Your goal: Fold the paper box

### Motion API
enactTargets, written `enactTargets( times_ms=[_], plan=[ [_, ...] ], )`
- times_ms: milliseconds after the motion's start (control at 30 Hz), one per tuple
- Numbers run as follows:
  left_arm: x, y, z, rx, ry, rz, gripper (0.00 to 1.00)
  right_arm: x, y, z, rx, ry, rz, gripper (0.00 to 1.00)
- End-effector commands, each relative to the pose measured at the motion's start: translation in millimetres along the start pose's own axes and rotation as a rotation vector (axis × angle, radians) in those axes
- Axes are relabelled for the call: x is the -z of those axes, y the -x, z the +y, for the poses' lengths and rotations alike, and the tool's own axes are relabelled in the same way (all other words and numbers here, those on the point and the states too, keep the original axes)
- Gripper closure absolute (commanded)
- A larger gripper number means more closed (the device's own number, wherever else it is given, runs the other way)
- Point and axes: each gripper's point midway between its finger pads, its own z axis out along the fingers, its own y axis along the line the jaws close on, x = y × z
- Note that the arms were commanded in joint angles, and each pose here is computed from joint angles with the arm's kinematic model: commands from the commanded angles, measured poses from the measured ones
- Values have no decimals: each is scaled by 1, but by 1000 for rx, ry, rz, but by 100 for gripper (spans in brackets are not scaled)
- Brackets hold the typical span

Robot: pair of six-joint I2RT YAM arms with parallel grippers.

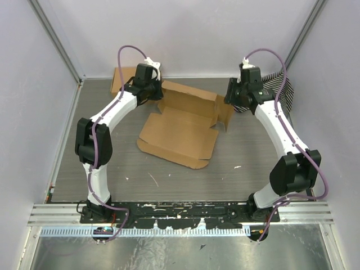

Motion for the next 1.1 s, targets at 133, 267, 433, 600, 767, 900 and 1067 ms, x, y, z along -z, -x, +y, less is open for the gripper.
enactTargets(
  times_ms=[133,267,433,600,767,900,1067],
  plan=[
    [9,22,3,28,31,-86,100,-7,-21,-70,-37,-143,-23,58],
    [4,18,6,40,55,-53,100,-20,-39,-94,1,-146,36,58],
    [1,19,7,53,69,-32,100,-15,-29,-93,-7,-84,-16,58],
    [-4,16,8,53,75,0,100,-34,-30,-101,16,-63,-25,59],
    [-9,12,6,64,62,13,100,-68,-28,-75,47,127,-68,60],
    [-13,9,5,67,57,27,100,-77,-28,-53,130,287,-123,60],
    [-16,6,6,69,59,40,100,-83,-31,-35,201,421,-137,60]
  ],
)
